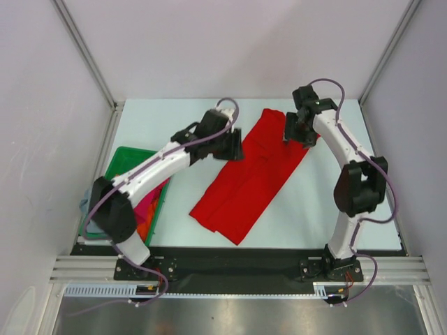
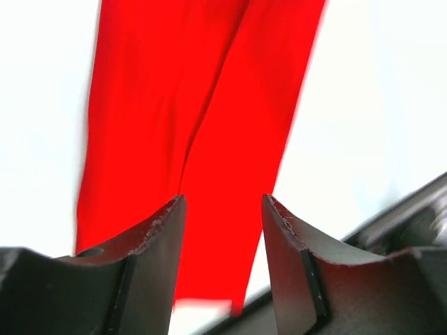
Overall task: Fold and stack the t-shirts
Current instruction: Fold the tshirt
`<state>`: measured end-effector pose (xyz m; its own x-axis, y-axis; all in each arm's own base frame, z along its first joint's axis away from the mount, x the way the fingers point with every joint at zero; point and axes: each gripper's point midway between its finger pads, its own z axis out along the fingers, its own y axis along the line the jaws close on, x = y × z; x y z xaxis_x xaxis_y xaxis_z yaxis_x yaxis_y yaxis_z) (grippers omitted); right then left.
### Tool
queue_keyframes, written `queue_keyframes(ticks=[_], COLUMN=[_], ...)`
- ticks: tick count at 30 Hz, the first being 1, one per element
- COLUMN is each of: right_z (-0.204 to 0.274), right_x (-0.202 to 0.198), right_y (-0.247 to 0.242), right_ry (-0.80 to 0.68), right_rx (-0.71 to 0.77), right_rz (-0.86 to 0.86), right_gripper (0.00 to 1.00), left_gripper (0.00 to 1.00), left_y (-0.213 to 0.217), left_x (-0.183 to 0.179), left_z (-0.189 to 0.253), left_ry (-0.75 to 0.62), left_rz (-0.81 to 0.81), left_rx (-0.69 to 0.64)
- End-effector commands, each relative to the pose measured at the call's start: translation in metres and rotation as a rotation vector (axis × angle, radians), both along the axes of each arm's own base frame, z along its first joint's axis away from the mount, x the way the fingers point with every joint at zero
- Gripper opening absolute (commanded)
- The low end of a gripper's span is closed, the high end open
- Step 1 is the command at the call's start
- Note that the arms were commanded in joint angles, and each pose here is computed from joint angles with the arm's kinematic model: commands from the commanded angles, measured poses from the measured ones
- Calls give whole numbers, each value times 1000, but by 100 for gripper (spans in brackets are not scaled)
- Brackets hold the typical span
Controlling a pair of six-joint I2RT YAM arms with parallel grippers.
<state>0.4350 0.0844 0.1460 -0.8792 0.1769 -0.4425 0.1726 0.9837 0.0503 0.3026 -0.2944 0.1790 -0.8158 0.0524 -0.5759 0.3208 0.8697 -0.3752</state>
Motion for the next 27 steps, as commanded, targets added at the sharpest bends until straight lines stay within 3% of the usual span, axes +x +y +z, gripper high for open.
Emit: queue_keyframes(ticks=[1,3,5,8,9,14,16,17,19,21,25,27], right_z=[11,8,7,-2,0,-37,-51,-55,-67,-71,-86,-95], right_x=[-43,-68,-72,-85,-80,-86,-87,-87,-88,-87,-95,-101], right_y=[21,27,37,52,58,78,86,90,95,99,114,119], right_ry=[20,23,-9,-29,-65,5,41,59,95,100,156,176], right_rx=[89,153,251,349,374,408,407,423,415,415,434,438], right_rz=[0,-42,-85,-105,-93,-27,3,14,30,45,105,128], right_gripper=[66,61,57,55,56,57,52,49,33,28,27,28], left_gripper=[52,50,47,49,49,49,50,51,53,54,46,45], left_y=[-33,-56,-78,-106,-112,-142,-152,-155,-159,-160,-153,-145], left_x=[62,98,110,145,152,185,193,199,208,222,239,240], left_z=[18,22,25,28,7,-17,-32,-33,-65,-66,-100,-106], left_ry=[-147,-189,-216,-292,-269,-278,-274,-261,-204,-172,-16,-8], left_rz=[-85,-110,-194,-213,-219,-204,-201,-176,-139,-90,18,59], left_rx=[-52,-97,-141,-187,-187,-304,-345,-372,-374,-394,-430,-401])
